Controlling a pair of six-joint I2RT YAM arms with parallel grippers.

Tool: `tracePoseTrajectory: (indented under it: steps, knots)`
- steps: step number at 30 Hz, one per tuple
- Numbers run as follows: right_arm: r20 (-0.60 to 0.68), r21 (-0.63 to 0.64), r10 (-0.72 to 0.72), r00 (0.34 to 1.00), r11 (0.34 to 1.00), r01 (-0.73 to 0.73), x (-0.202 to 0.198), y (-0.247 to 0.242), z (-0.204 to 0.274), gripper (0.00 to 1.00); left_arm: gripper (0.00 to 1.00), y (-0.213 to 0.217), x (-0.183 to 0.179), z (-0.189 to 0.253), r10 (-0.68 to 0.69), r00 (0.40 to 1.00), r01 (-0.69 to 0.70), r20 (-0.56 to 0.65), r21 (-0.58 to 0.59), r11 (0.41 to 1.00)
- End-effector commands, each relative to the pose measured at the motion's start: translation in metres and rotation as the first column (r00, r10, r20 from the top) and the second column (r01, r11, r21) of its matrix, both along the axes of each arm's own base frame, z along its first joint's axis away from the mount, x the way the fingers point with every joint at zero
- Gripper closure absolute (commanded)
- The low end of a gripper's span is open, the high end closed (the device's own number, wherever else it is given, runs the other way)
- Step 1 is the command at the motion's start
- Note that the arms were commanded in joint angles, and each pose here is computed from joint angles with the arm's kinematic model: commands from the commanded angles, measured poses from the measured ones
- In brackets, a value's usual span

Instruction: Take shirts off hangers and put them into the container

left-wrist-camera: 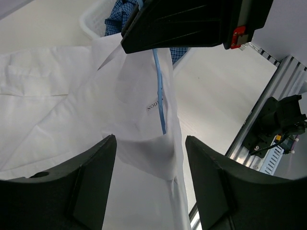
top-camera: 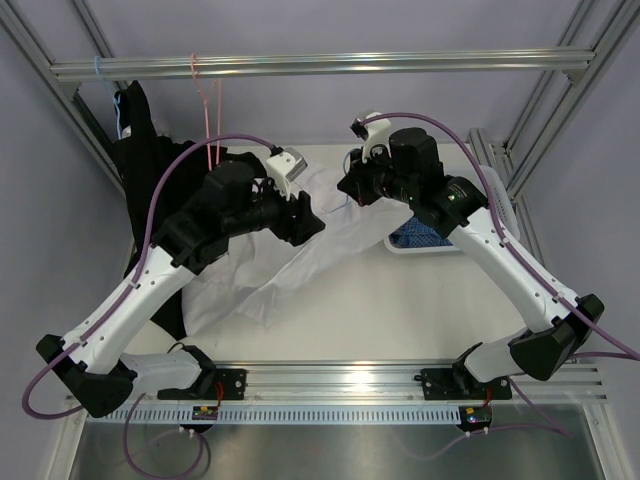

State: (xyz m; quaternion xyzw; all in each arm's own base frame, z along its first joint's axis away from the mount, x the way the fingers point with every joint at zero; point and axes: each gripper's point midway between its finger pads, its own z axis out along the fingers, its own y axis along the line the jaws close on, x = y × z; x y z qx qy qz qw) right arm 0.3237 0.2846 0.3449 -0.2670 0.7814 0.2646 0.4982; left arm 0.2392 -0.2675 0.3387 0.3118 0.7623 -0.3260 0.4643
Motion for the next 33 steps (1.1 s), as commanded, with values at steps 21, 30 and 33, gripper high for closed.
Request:
tracePoseTrajectory:
  steps: [21,30,33]
  knots:
    - [0.105,-0.033,-0.245,0.964,0.968,0.25,0.036,-0.028,0.01,1.0,1.0,0.021,-0.015,0.024,0.034,0.998,-0.033,0.045,-0.017,0.999]
    - [0.049,0.04,-0.305,0.951,0.952,0.303,0.058,-0.042,0.027,1.0,1.0,0.097,-0.034,0.0,0.252,0.962,-0.262,0.101,0.103,0.96]
    - [0.037,0.081,-0.343,0.939,0.937,0.34,0.066,-0.054,0.04,1.0,1.0,0.11,-0.044,-0.007,0.295,0.951,-0.302,0.087,0.083,0.95]
